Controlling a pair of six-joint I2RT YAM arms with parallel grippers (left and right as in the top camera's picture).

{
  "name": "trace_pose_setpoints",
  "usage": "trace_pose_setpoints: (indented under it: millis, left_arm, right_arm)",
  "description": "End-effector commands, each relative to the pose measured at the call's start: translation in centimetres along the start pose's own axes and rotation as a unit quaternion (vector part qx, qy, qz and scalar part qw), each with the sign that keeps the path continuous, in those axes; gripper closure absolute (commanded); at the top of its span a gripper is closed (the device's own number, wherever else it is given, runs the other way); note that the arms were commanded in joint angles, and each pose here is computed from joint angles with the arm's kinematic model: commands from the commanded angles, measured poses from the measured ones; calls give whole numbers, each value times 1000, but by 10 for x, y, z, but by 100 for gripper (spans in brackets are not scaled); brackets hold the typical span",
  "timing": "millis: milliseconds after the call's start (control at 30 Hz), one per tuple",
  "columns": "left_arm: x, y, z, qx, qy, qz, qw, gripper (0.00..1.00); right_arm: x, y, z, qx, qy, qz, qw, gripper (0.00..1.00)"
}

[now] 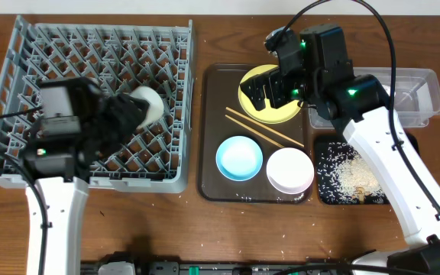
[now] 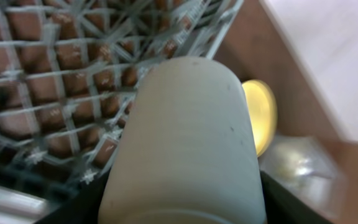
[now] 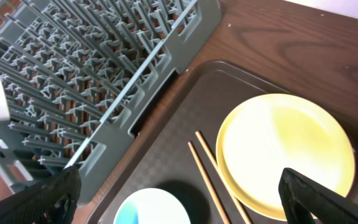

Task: Sort waste into correct bins and load items into the dishwasher
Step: 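Lower the cup into the dish rack with the left gripper and release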

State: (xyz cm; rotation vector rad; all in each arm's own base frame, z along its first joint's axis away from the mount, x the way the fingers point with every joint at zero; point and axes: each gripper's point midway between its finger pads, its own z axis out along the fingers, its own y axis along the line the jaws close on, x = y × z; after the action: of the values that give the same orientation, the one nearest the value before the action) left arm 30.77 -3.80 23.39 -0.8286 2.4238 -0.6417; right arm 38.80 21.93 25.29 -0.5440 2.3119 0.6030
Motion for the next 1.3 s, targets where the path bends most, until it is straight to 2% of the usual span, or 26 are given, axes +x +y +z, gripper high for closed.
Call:
trace_pose_setpoints:
  millis: [0, 167, 400, 967, 1100, 1267]
  left_arm:
    - [-6, 21, 3, -112, -50, 53, 991, 77]
    - [14, 34, 32, -176, -2, 79, 981, 77]
    - [25, 52, 74, -222, 58, 78, 970, 81]
    - [61, 49, 96, -228, 129, 102, 960, 80]
    - [61, 49, 96, -229, 129, 102, 959, 65]
    - [60, 48, 96, -227, 128, 102, 960, 35]
  right_arm:
    - [-1, -4, 0, 12, 0, -9, 1000, 1]
    - [3, -4, 0, 12, 8, -7, 1000, 1]
    - [7, -4, 0, 13, 17, -4, 1000, 1]
    - [8, -4, 0, 13, 18, -4, 1000, 1]
    - [9, -4, 0, 13, 20, -3, 1000, 1]
    - [11, -4, 0, 13, 24, -2, 1000, 1]
